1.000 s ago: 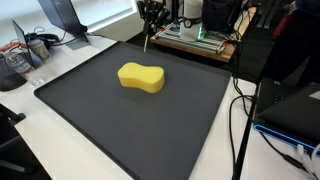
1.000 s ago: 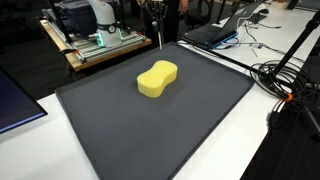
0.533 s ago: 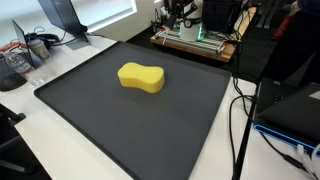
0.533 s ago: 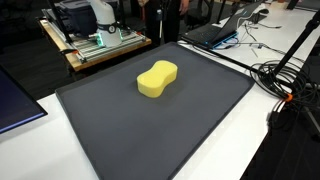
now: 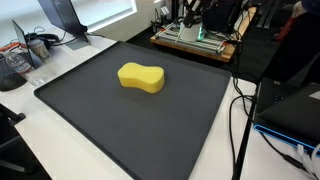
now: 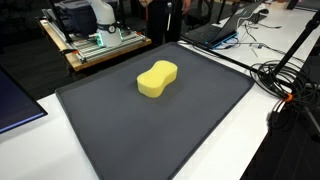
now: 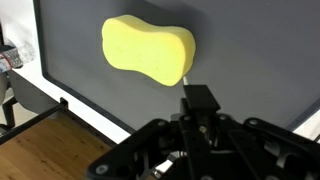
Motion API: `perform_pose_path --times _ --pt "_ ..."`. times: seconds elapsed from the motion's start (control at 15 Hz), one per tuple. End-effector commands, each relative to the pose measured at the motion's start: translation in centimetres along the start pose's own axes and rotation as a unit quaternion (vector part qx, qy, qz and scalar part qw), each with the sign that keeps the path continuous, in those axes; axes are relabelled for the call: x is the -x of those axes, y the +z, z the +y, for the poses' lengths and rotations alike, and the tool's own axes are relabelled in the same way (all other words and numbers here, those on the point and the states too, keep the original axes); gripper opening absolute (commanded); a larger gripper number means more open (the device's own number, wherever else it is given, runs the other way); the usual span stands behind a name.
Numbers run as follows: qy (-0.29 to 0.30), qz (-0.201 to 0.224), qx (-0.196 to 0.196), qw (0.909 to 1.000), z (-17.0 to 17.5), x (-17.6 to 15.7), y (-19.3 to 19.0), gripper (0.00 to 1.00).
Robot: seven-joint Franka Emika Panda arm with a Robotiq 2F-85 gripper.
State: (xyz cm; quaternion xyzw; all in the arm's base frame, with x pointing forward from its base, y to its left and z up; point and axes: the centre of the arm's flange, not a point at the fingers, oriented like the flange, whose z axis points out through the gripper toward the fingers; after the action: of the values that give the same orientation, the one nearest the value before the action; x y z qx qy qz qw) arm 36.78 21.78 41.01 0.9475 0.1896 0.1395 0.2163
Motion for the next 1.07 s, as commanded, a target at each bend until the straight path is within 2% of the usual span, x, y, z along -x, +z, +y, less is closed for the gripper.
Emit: perform_pose_path --times 0.0,0.27,0.53,0.73,1.0 --pt "0.01 -0.038 -0.018 0.9991 -0.1 -5.0 0.3 0.03" --pt "0.038 -0.079 -0.067 0.9939 3.0 -8.9 1.8 0.03" --pt "0.072 -0.1 -0.131 0.9837 7.4 -11.4 5.0 0.03" --pt "0.092 -0.115 -0.187 0.9713 11.0 -11.0 7.5 0.03" --pt "0.096 -0.116 -0.238 0.9594 15.0 -7.9 9.9 0.03"
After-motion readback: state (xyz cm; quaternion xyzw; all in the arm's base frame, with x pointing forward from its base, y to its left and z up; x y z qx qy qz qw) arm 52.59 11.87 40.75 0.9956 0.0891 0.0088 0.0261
